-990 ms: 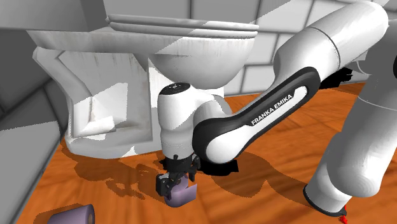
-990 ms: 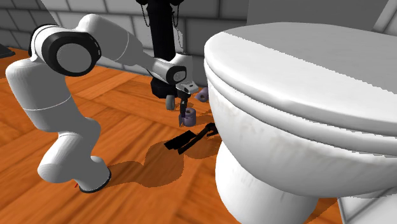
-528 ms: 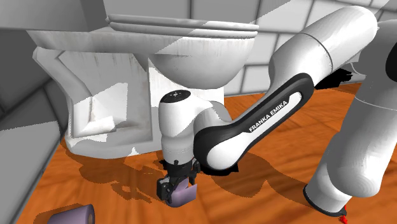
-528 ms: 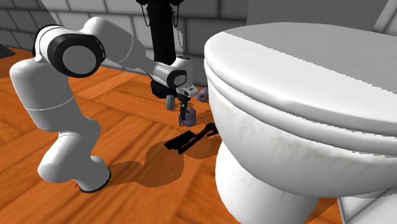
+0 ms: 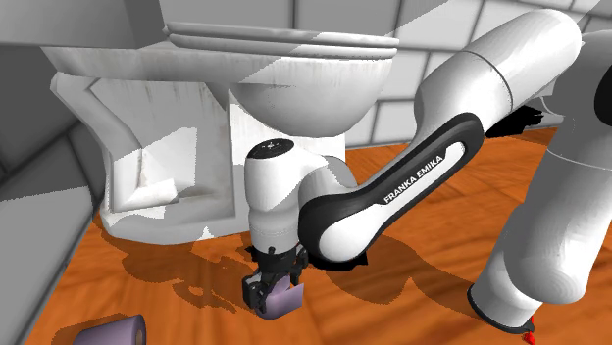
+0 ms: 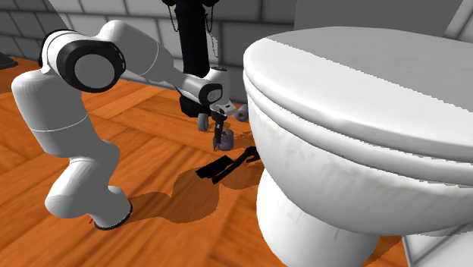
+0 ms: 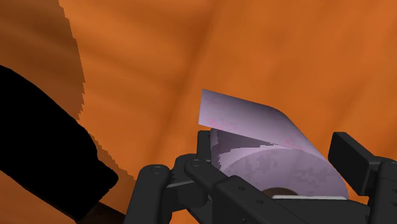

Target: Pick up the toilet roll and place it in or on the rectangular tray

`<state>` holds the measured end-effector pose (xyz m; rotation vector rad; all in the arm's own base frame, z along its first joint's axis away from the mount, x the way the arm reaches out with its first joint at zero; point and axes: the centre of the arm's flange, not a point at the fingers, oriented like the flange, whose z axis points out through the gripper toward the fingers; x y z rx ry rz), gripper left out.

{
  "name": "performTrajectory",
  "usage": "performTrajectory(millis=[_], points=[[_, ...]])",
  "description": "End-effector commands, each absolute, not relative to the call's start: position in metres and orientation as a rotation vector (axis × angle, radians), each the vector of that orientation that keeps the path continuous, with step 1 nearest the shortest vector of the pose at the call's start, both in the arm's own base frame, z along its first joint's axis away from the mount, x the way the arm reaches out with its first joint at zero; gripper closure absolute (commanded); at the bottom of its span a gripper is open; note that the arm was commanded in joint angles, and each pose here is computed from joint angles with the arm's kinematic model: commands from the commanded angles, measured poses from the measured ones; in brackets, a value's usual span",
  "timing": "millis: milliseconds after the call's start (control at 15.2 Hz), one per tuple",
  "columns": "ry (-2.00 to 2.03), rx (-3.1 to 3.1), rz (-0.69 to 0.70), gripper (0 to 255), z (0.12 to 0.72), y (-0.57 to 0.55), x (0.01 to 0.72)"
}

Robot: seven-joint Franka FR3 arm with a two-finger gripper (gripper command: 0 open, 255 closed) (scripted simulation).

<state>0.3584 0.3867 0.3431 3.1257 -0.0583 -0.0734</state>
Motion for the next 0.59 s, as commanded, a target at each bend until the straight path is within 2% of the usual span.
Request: performTrajectory(millis=[0,528], points=[[-0.058,3.126,-0.074,255,0.343,0.387,0.358],[-0.058,3.126,-0.074,255,0.364,0.387,0.358]])
